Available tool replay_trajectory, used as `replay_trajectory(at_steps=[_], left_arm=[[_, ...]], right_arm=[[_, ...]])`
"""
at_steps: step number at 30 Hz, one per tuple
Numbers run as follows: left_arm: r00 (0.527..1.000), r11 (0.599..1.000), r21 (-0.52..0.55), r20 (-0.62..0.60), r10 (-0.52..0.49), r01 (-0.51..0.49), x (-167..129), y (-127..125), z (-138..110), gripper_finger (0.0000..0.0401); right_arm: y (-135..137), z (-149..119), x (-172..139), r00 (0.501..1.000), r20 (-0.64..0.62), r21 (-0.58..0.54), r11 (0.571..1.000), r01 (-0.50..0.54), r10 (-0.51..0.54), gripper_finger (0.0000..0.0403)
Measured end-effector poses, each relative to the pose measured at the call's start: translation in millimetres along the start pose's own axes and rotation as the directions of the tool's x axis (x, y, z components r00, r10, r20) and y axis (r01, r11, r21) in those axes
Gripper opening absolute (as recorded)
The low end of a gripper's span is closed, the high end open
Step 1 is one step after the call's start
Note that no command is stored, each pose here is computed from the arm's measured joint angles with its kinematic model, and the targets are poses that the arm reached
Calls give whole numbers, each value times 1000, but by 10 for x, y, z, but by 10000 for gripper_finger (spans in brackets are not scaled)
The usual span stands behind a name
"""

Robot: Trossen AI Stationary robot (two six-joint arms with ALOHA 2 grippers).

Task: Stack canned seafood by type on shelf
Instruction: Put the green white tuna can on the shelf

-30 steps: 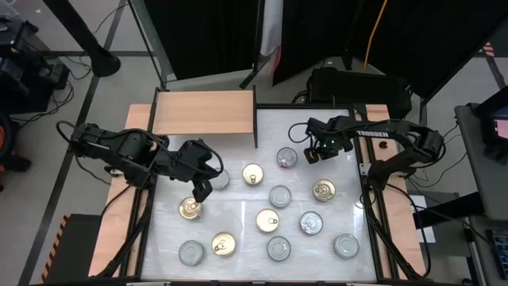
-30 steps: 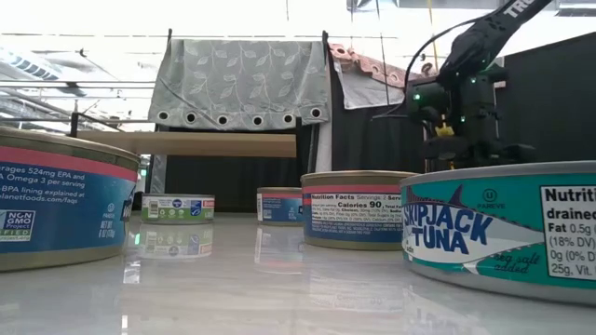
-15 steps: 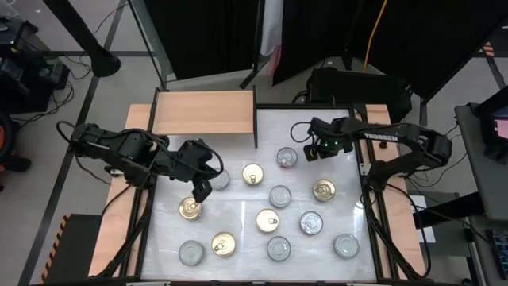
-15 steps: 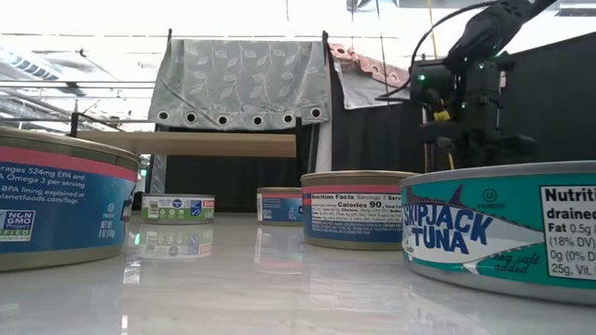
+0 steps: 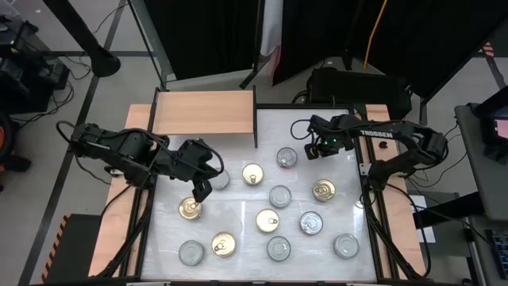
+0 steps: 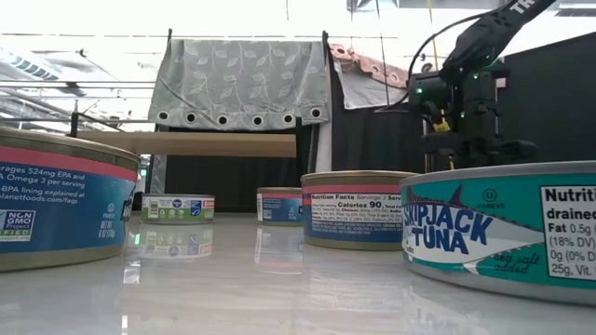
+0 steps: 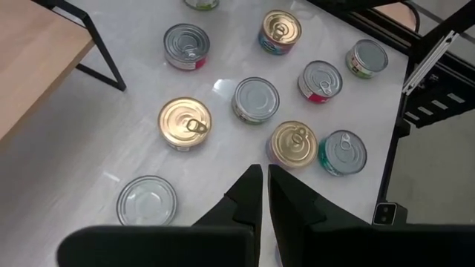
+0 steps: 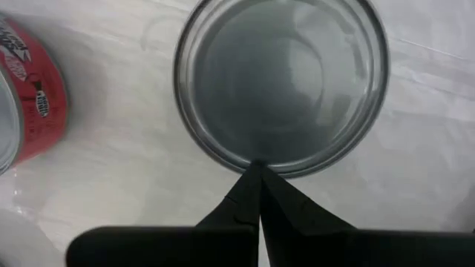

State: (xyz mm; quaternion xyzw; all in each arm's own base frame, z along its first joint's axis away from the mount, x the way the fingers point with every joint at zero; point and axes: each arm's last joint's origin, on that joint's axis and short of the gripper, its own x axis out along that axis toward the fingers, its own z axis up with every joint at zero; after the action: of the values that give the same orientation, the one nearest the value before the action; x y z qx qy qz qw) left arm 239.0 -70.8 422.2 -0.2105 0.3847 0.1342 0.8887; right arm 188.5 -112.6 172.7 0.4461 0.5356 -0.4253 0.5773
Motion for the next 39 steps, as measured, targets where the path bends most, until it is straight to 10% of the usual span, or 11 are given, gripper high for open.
replay_trajectory(at_steps=[19,30,39], left_arm=[[998,998,49,-48,47,-45,-2,47,-49,27],[995,996,57,-68,71,-67,-10,80,-64,27],[994,996,50,-86,72,-67,31,195,31,27]], right_arm=[[10,-367,322,999,-19,2,999,36,-36,0],[-21,-473,-397,978,96,-78,981,-178,185,0],[-282,-311,-257,999,29,53,998,-24,22,0]])
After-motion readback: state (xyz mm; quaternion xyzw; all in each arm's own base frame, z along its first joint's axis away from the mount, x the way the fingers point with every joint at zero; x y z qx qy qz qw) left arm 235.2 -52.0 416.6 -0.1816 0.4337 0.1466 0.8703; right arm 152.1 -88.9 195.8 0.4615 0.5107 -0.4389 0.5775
